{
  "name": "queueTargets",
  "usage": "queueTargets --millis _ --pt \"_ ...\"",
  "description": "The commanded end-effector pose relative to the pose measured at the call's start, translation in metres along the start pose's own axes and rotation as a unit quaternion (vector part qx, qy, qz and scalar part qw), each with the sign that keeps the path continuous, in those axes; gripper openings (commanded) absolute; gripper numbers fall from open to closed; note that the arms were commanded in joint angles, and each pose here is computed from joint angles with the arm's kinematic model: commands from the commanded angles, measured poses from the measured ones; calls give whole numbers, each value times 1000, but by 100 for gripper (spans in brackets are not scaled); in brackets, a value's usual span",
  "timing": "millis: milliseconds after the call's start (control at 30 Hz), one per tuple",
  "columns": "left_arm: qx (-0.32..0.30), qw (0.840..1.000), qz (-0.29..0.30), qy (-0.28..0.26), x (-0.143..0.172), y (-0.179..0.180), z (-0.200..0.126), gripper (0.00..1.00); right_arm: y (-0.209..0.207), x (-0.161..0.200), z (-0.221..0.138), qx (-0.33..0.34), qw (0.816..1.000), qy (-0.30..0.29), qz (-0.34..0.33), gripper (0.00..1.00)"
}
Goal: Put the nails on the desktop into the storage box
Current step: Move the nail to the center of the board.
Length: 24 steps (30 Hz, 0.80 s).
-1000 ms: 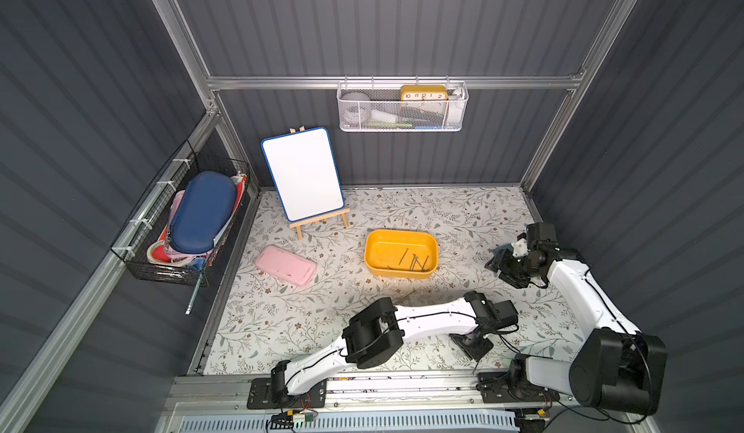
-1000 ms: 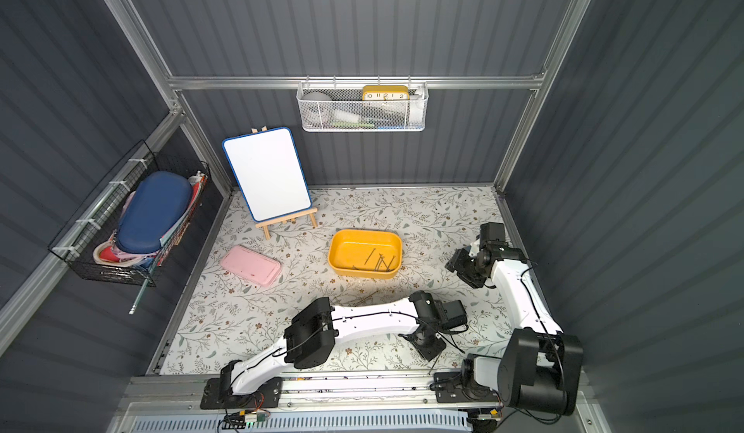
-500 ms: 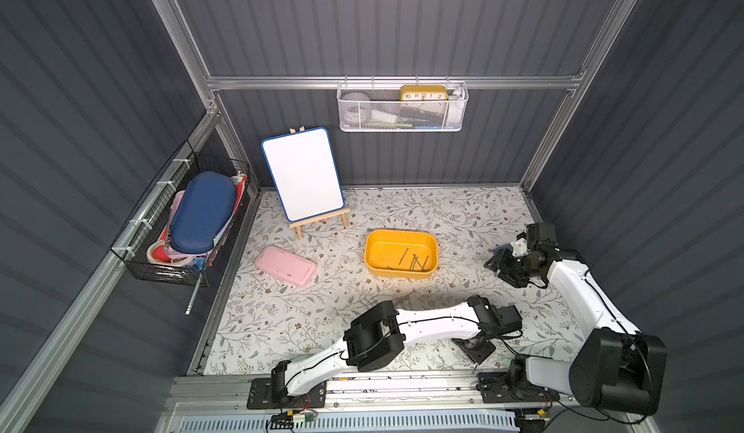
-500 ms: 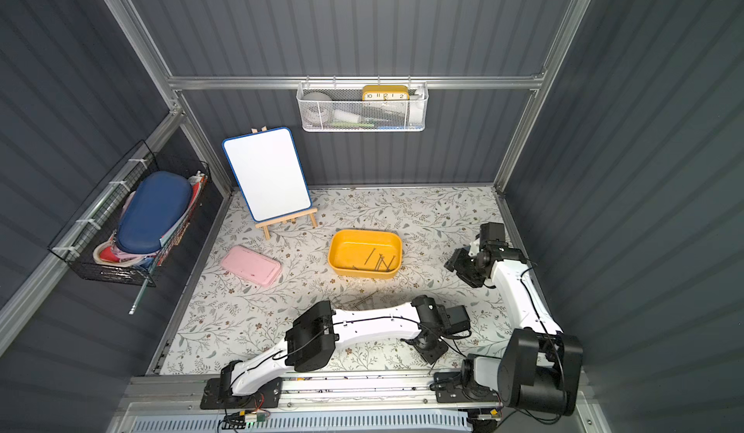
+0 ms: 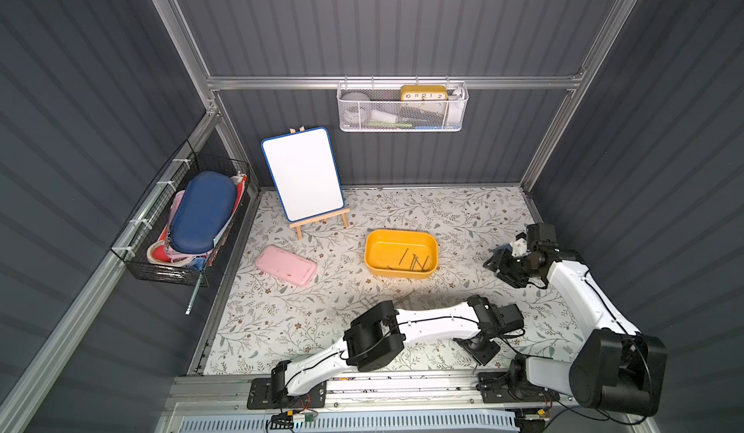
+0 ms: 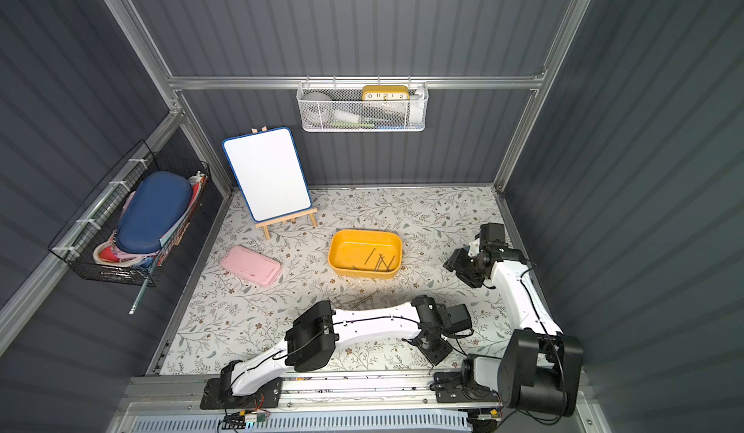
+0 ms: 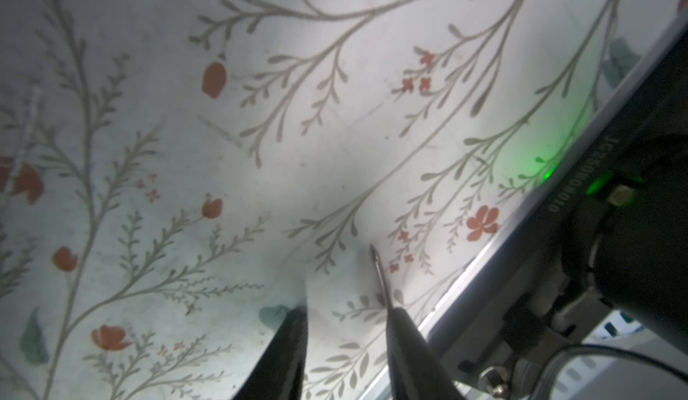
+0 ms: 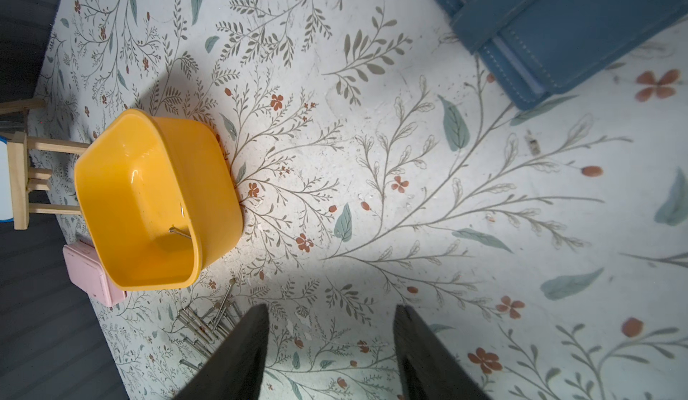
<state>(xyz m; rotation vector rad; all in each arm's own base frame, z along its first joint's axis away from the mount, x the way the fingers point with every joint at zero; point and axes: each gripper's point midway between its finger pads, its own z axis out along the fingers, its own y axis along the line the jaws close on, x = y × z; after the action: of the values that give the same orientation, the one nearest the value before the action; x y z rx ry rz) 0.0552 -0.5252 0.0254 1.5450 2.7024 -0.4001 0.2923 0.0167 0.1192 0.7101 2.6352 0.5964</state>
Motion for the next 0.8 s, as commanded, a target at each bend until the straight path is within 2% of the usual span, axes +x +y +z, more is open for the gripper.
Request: queueTargets --millis 0,133,300,533,700,767 --pt "21 1000 4 15 10 -12 4 41 2 4 0 -6 1000 2 -7 58" --pt "-3 999 3 46 26 -7 22 41 2 5 -1 -8 1000 -1 -9 58" --pt "-61 995 -4 85 49 10 49 38 3 4 -4 -10 1000 -9 -11 59" --pt "-140 982 -38 119 74 49 63 19 6 3 -5 -15 1000 -10 -13 59" --pt "-169 976 -24 134 76 74 71 8 6 2 -5 -14 1000 -10 -12 59" --pt "-189 971 -29 145 80 98 68 4 6 2 -4 -14 1000 -9 -12 59"
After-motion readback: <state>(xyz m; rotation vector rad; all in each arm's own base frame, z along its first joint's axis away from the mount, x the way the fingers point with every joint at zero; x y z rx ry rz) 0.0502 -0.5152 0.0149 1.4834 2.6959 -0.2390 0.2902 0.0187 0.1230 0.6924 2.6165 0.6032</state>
